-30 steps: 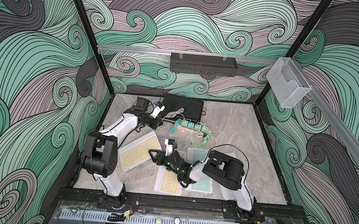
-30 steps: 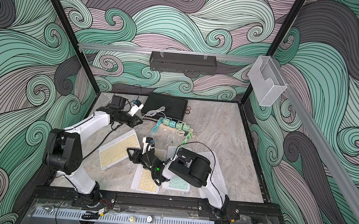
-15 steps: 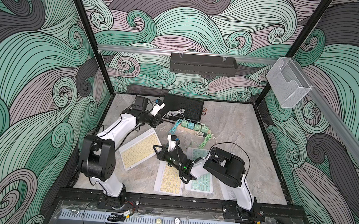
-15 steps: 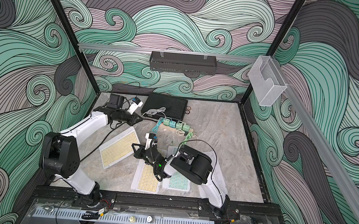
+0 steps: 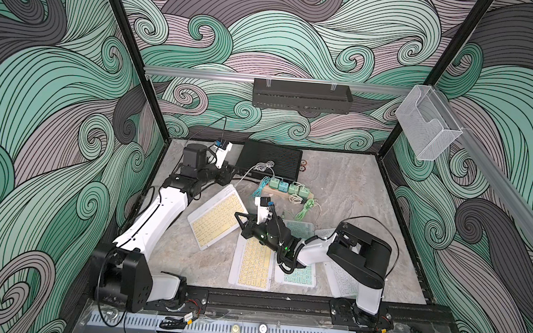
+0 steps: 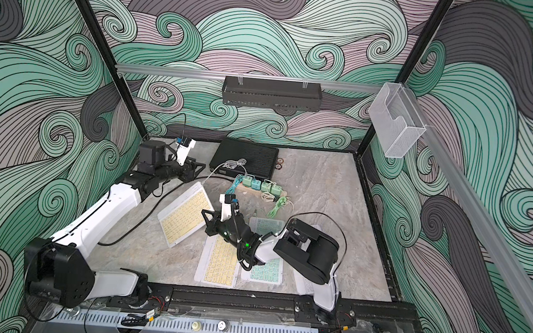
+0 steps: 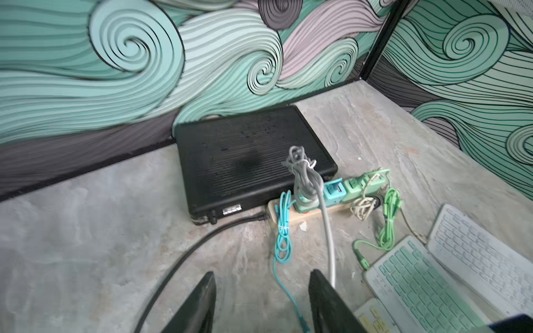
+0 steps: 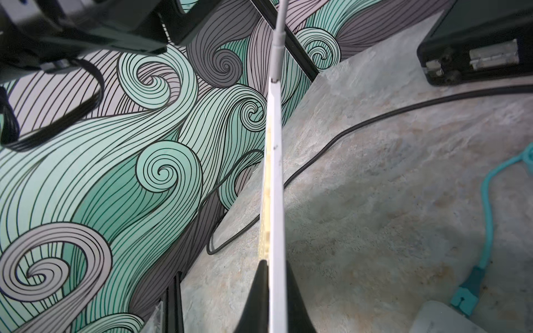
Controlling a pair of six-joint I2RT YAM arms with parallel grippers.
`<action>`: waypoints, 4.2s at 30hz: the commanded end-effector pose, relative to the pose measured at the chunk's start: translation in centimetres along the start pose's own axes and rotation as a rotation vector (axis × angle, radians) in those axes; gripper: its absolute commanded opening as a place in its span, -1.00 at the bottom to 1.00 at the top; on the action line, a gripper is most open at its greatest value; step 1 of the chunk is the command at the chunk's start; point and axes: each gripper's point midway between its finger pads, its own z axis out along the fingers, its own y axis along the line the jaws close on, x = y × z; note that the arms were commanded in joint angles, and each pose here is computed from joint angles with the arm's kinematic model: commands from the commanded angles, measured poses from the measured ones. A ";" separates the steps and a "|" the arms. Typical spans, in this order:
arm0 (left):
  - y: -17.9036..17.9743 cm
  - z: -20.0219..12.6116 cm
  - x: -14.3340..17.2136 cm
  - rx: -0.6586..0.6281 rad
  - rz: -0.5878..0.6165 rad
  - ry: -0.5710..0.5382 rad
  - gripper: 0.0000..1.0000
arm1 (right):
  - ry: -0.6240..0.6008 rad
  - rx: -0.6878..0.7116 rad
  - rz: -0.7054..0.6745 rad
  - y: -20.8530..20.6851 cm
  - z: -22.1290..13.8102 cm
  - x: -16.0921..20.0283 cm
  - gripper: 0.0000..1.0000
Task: Unplug the wireless keyboard
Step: Pick up the keyboard from the center of the board, then remove the power cord from the keyboard.
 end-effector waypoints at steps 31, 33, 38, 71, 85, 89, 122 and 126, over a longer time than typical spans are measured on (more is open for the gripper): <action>-0.8 -4.1 -2.3 0.010 -0.034 0.041 0.80 | 0.061 0.011 -0.195 -1.7 -1.5 -2.2 -1.00; -0.8 -4.5 -2.0 0.003 -0.016 0.072 0.73 | 0.059 0.006 -0.172 -2.1 -1.5 -2.3 -1.00; -2.1 -5.0 -0.8 0.048 -0.010 0.144 0.67 | 0.063 -0.018 -0.119 -2.6 -1.0 -2.5 -1.00; -2.6 -0.7 2.3 0.068 0.140 0.330 0.50 | 0.072 -0.049 -0.114 -2.4 -0.8 -2.0 -1.00; -3.3 0.6 3.4 0.123 0.120 0.363 0.38 | 0.075 -0.074 -0.114 -1.9 -1.0 -1.9 -1.00; -3.1 1.3 3.6 0.129 0.109 0.389 0.31 | 0.080 -0.081 -0.114 -1.8 -0.9 -1.8 -1.00; -4.0 1.8 2.9 0.166 0.072 0.390 -0.13 | 0.096 -0.114 -0.113 -1.3 -0.4 -1.1 -1.00; -4.2 1.5 2.5 0.169 0.077 0.370 -0.32 | 0.096 -0.116 -0.114 -1.2 -0.3 -1.1 -1.00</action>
